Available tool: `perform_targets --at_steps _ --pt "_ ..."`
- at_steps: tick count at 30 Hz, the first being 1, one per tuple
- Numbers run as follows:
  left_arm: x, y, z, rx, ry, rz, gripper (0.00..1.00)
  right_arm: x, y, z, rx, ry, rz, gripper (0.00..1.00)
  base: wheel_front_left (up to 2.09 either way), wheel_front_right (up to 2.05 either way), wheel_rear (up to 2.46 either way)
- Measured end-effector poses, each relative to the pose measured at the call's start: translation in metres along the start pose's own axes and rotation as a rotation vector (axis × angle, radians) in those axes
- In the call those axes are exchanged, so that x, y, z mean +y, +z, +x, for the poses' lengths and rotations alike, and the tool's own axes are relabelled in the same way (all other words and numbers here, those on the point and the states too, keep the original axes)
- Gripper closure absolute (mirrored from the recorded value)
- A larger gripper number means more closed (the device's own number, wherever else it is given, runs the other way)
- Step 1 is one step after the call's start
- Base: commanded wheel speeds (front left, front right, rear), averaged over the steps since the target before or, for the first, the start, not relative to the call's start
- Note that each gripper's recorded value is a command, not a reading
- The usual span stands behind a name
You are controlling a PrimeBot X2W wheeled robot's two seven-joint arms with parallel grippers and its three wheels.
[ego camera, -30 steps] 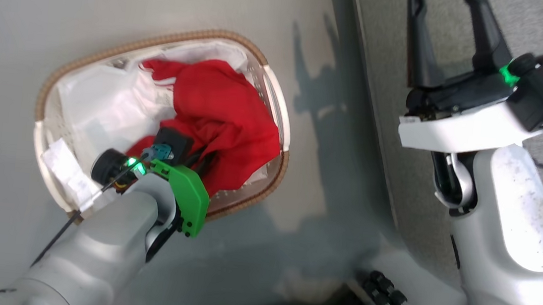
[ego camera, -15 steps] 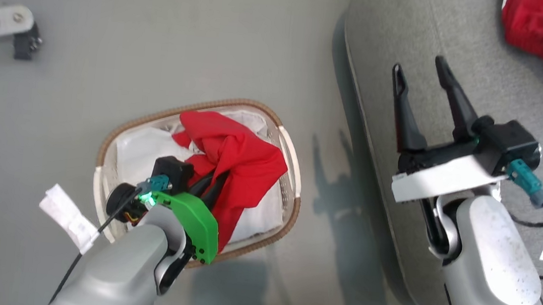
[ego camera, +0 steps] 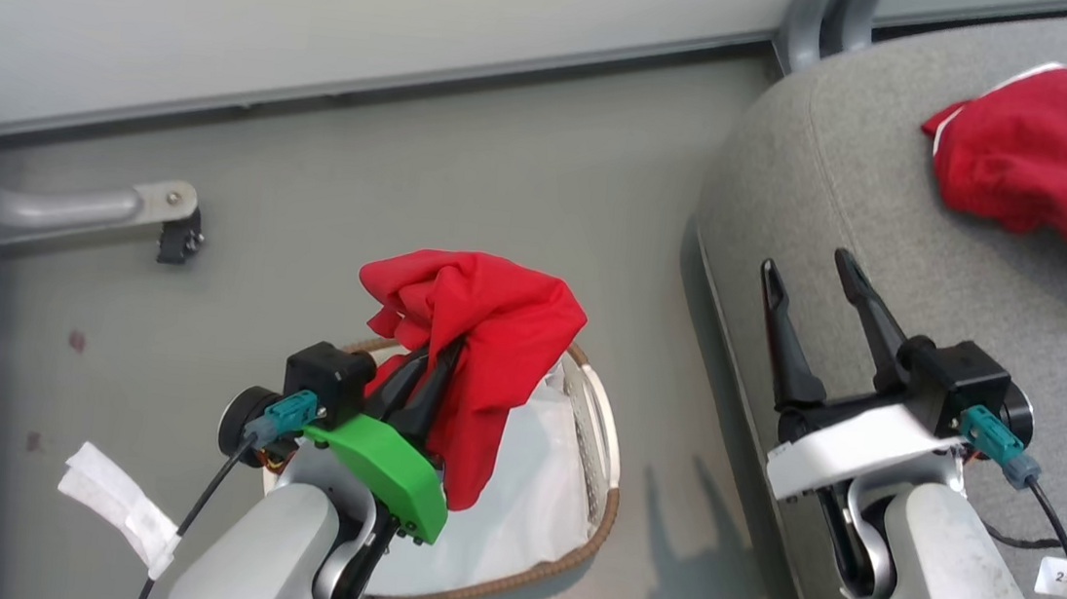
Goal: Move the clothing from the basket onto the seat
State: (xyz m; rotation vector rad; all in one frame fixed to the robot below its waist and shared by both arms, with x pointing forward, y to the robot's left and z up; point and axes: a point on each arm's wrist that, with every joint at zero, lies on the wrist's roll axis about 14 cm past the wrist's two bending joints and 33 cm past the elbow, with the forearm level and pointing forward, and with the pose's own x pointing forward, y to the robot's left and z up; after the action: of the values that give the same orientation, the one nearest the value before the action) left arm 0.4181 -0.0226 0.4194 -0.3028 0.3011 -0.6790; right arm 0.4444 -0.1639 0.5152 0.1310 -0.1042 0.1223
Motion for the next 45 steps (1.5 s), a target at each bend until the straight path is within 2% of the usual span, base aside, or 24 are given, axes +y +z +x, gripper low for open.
perform_targets --at_steps 9,18,25,36,40,44,45 --pt "-0.023 0.062 -0.026 -0.194 -0.002 0.071 1.00 0.010 0.008 -0.028 -0.004 0.009 0.006 0.00 0.00 0.00 0.00" --pt "-0.037 0.103 -0.050 -0.323 0.005 0.124 1.00 0.021 0.000 -0.050 0.024 0.027 0.012 0.00 0.00 0.00 0.00" --pt "-0.042 0.109 -0.056 -0.349 0.004 0.129 1.00 0.063 -0.023 -0.053 0.102 0.200 -0.072 0.00 0.00 0.00 0.00" --pt "-0.047 0.106 -0.054 -0.343 -0.013 0.117 1.00 0.146 -0.023 -0.019 0.102 0.533 -0.205 0.00 0.00 0.00 0.00" --pt "-0.049 0.104 -0.055 -0.338 -0.019 0.117 1.00 0.169 -0.022 -0.010 0.101 0.601 -0.218 0.00 0.00 0.00 0.00" --pt "-0.049 0.103 -0.056 -0.335 -0.023 0.117 1.00 0.183 -0.022 -0.003 0.101 0.622 -0.205 0.00 0.00 0.00 0.00" --pt "-0.050 0.102 -0.056 -0.331 -0.023 0.115 1.00 0.187 -0.023 -0.002 0.104 0.629 -0.201 0.03 0.00 0.00 0.00"
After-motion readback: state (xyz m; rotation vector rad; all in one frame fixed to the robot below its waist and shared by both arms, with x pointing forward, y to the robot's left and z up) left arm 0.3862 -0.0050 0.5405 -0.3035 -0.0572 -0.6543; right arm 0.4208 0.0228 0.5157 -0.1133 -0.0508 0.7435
